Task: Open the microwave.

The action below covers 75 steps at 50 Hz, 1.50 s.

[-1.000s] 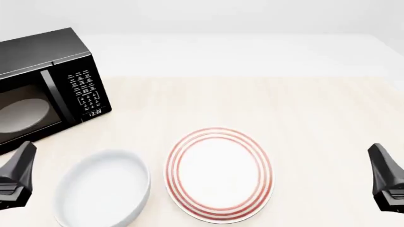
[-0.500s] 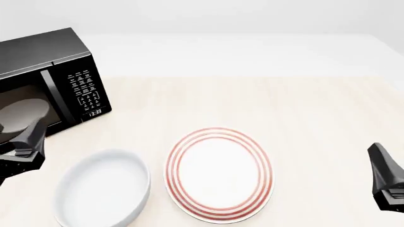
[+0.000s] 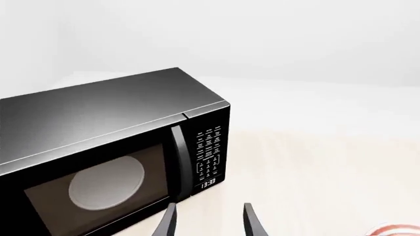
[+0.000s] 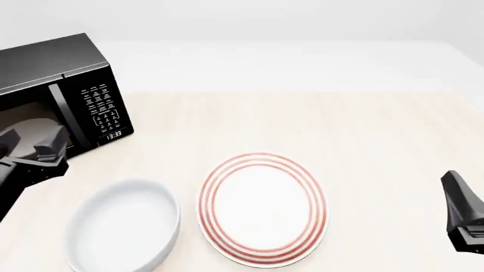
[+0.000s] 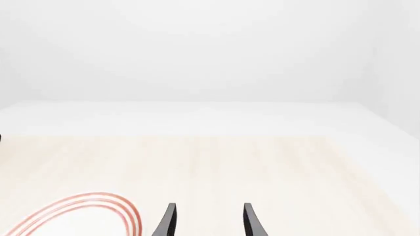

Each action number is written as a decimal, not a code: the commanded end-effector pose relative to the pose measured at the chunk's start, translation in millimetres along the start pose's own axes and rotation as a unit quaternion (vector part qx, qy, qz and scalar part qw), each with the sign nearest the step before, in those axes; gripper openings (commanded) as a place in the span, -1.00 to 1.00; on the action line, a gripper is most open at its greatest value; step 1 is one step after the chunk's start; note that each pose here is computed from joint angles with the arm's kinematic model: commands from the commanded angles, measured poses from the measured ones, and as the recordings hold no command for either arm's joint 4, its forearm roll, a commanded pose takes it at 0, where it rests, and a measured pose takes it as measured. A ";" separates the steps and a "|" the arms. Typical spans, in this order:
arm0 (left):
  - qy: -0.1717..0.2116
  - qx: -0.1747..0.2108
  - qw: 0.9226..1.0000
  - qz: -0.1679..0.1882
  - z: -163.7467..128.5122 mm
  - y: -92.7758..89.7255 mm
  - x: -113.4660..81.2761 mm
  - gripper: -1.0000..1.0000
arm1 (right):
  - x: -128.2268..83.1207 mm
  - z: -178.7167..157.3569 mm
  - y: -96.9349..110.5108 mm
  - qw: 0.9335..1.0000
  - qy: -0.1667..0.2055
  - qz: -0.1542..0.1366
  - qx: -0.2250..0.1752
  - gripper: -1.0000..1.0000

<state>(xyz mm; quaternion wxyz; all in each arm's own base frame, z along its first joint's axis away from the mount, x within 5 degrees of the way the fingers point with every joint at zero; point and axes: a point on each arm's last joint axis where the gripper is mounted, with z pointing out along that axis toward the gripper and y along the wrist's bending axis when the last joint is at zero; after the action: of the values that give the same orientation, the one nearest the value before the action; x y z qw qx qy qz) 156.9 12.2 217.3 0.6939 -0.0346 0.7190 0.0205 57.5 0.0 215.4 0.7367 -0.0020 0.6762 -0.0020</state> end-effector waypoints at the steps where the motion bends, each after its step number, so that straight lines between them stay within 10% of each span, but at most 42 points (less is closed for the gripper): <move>1: 0.012 -0.013 1.000 0.002 19.2 4.7 7.0 1.00 | -0.1 0.0 0.0 1.000 0.000 0.000 0.000 1.00; 75: 0.030 -0.028 0.999 0.013 84.9 14.1 26.8 1.00 | -0.1 0.0 0.0 1.000 0.000 0.000 0.000 1.00</move>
<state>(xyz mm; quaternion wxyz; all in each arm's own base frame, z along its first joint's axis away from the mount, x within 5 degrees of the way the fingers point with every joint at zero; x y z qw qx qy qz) 233.7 30.0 190.8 0.6735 -0.0436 0.7365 0.0461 57.4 0.0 215.5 0.7367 -0.0020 0.6762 -0.0020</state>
